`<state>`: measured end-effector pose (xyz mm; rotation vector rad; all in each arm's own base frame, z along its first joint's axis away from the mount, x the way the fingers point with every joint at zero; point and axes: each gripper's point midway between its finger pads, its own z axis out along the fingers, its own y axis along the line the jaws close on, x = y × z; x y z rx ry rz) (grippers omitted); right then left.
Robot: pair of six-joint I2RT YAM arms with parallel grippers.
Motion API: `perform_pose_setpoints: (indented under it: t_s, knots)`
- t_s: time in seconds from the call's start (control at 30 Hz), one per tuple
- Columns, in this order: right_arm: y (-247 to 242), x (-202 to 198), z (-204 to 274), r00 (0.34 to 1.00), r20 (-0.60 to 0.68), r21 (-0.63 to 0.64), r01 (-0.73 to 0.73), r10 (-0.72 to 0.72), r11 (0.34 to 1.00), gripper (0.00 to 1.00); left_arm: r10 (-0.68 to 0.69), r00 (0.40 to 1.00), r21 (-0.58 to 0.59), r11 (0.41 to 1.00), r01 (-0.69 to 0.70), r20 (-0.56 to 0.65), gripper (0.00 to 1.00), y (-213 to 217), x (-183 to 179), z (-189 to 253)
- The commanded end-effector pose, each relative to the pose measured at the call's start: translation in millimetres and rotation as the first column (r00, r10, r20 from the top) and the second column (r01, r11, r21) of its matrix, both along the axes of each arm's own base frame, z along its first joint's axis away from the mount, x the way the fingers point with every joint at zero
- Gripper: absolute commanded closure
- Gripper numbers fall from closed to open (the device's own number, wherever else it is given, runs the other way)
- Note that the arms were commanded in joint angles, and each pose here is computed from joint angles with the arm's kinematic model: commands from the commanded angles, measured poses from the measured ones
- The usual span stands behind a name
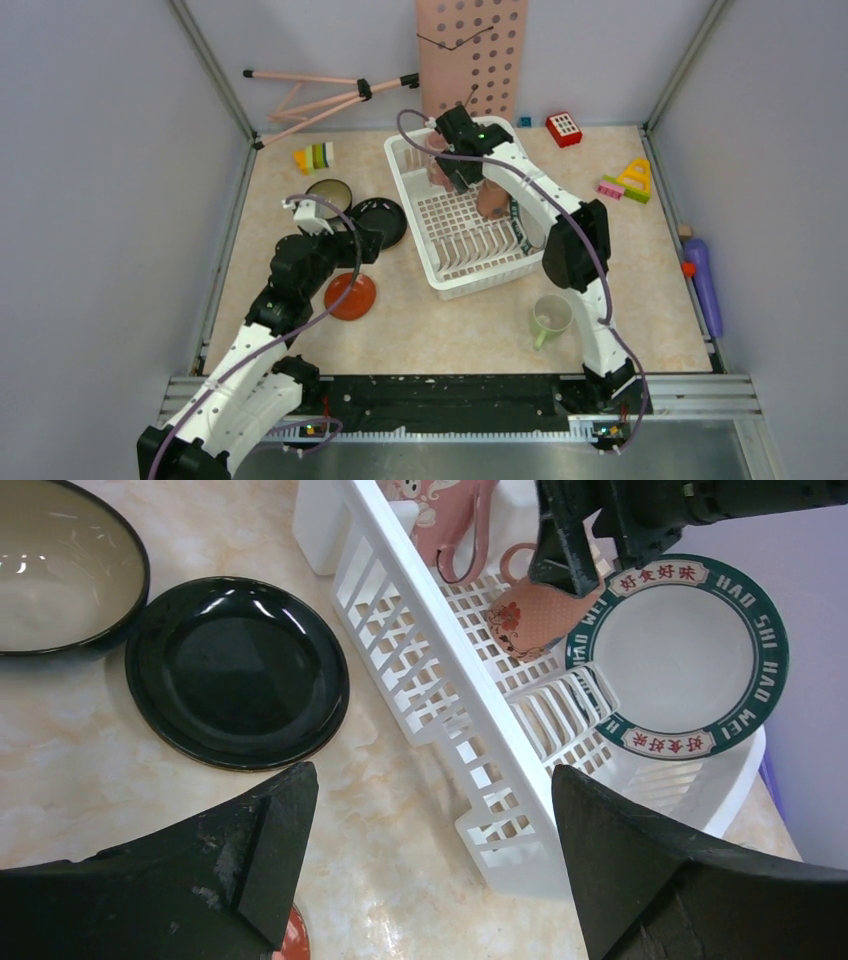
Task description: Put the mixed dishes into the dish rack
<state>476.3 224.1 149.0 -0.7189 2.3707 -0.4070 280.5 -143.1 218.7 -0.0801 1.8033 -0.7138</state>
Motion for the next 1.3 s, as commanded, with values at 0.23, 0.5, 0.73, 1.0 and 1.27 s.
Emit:
perform_pose_setpoints:
  t_s: [0.23, 0.5, 0.73, 1.0, 1.27]
  knots:
    - [34, -50, 44, 0.999, -0.044, 0.324, -0.006, 0.021, 0.946, 0.45, 0.120, 0.992, 0.024, 0.992, -0.120, 0.031, 0.08, 23, 3, 17]
    - [9, -65, 4, 0.992, -0.070, 0.273, 0.119, -0.104, 0.955, 0.75, 0.284, 0.952, -0.013, 0.958, -0.287, -0.109, 0.11, 41, 13, 2]
    - [4, -38, -16, 0.988, -0.035, 0.174, 0.152, -0.148, 0.973, 0.76, 0.320, 0.939, -0.029, 0.945, -0.326, -0.123, 0.11, 44, 20, 2]
    - [3, 4, -22, 0.983, 0.019, 0.144, 0.177, -0.182, 0.974, 0.76, 0.355, 0.927, -0.045, 0.931, -0.363, -0.125, 0.11, 50, 22, 4]
    - [2, 20, -2, 0.985, 0.059, 0.172, 0.150, -0.162, 0.974, 0.76, 0.411, 0.900, -0.057, 0.905, -0.422, -0.143, 0.10, 61, 28, -2]
